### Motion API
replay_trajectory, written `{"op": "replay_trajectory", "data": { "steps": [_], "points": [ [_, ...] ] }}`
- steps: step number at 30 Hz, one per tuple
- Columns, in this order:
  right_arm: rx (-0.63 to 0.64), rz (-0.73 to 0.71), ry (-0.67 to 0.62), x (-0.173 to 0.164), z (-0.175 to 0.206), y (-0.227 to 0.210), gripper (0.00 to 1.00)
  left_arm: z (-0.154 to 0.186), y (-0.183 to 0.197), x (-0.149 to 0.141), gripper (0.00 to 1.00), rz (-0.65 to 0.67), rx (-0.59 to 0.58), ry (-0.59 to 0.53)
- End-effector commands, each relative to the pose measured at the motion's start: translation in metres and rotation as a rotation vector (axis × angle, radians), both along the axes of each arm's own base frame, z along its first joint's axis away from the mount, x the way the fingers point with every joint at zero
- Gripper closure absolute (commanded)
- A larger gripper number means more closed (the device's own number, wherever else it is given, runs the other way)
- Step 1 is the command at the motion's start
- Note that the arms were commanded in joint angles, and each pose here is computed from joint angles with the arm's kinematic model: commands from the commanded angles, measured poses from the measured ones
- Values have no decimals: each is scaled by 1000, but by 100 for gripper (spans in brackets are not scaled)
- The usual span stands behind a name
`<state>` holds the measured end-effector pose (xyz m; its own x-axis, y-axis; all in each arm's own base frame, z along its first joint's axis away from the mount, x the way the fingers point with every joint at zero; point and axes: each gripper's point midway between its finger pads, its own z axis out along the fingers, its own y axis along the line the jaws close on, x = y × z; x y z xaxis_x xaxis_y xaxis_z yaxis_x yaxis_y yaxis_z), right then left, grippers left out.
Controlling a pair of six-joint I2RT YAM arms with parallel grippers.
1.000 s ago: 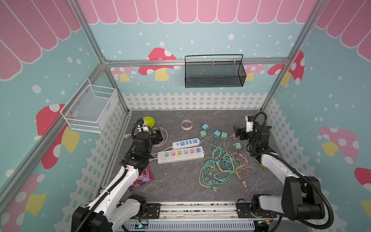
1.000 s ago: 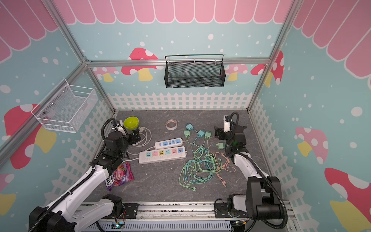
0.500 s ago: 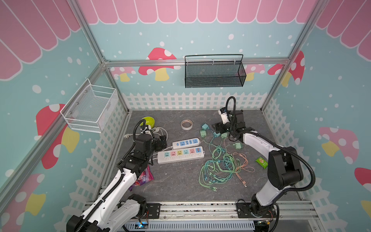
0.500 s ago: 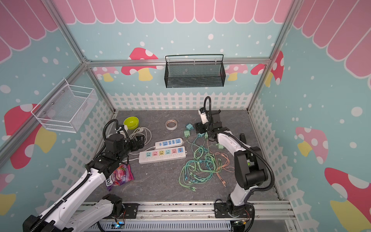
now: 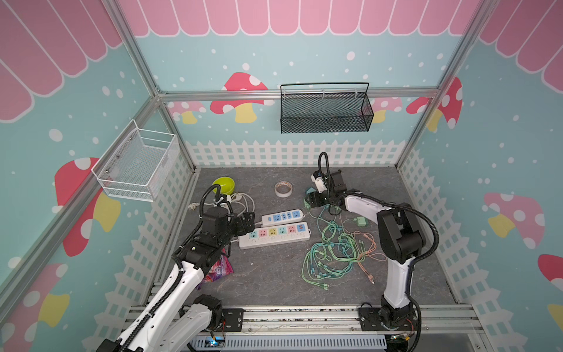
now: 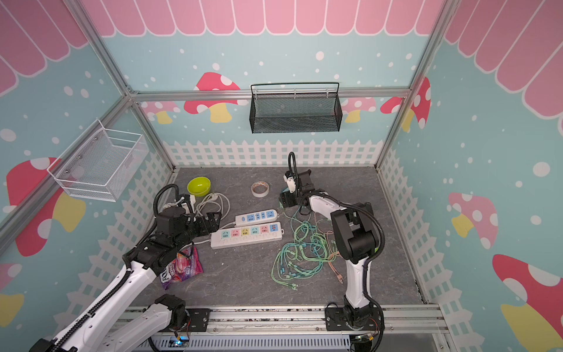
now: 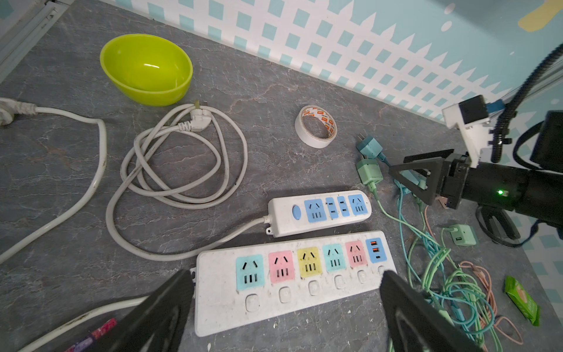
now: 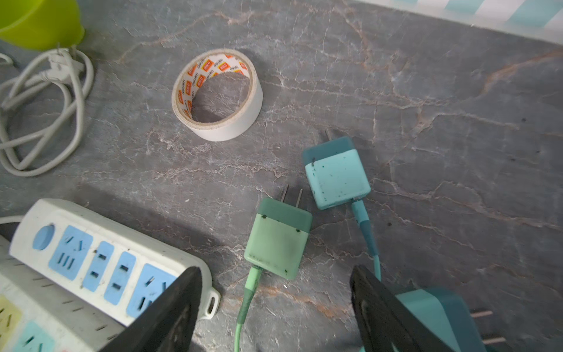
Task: Insert plugs into power strip
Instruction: Pick up the plug from the top-center of the table.
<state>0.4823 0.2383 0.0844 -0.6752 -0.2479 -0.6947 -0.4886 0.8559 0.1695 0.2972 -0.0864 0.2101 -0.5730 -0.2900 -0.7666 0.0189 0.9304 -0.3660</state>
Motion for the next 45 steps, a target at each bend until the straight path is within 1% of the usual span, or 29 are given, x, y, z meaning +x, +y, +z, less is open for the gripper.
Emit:
{"op": "replay_trajectory", "data": {
  "steps": [1, 12, 18, 22, 39, 45],
  "points": [
    [-9, -35, 37, 2, -10, 4, 22, 2, -2, -7, 4, -9, -16, 22],
    [-38, -62, 63, 4, -34, 17, 26, 3, -2, -7, 4, -11, -18, 21],
    [-70, -108, 66, 10, -46, 14, 30, 4, -3, -8, 4, -10, -25, 22],
    [-77, -111, 72, 10, -52, 16, 32, 5, -2, -8, 4, -5, -26, 16],
    [-122, -119, 85, 7, -68, 16, 45, 0, 0, -8, 4, 6, -20, 28],
    [-128, -100, 71, 6, -64, 18, 52, -5, -1, -6, 4, 10, -21, 50]
  ]
}}
